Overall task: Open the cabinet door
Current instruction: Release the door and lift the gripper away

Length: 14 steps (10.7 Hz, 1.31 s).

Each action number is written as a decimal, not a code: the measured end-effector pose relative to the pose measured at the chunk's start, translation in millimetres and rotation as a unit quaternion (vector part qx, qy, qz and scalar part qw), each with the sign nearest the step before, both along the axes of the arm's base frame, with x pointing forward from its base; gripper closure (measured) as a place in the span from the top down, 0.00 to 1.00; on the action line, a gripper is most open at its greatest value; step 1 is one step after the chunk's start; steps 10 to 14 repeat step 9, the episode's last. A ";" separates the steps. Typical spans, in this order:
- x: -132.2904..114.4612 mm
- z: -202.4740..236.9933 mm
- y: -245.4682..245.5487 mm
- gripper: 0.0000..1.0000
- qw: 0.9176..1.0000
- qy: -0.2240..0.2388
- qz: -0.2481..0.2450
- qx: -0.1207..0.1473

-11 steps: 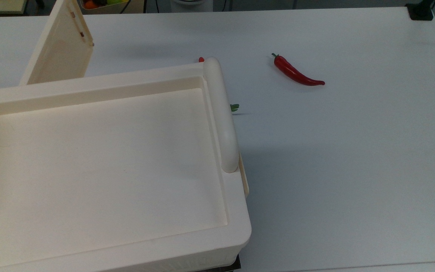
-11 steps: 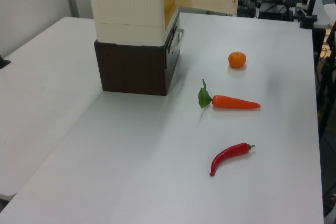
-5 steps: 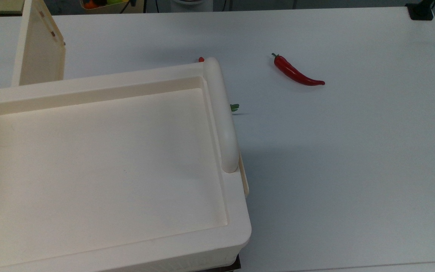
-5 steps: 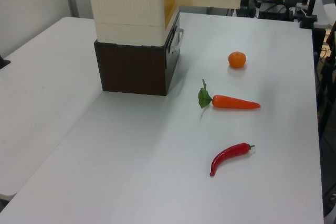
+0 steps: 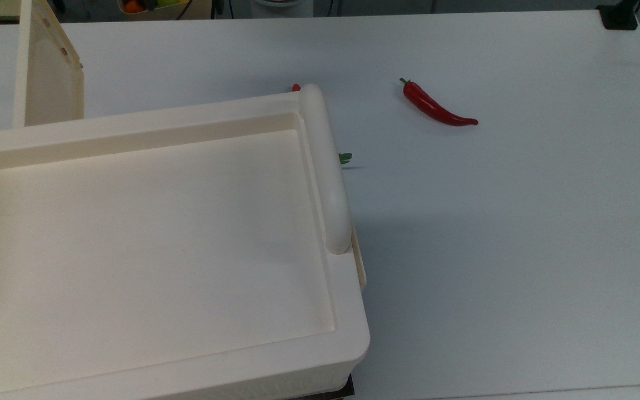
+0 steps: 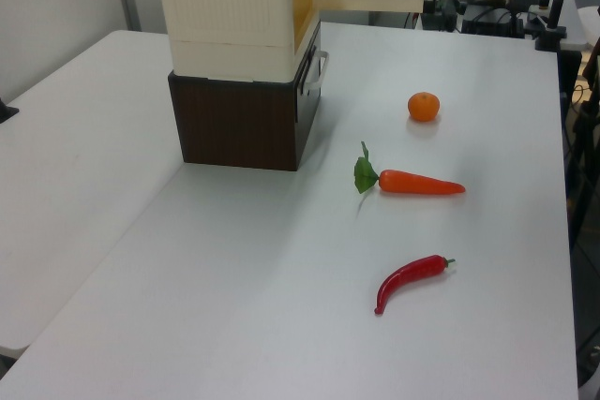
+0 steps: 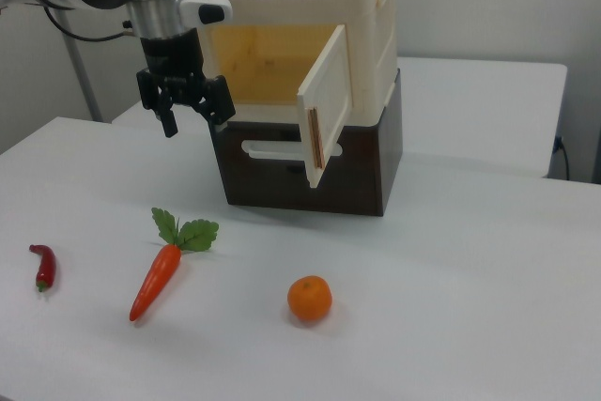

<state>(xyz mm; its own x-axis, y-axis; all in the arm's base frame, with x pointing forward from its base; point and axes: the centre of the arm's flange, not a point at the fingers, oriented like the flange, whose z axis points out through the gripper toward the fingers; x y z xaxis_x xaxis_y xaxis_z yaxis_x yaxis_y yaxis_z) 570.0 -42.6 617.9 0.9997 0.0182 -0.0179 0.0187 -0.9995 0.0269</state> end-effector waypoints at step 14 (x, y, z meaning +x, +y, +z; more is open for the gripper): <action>10.4 -4.4 1.6 1.00 0.996 -0.023 -0.081 -0.001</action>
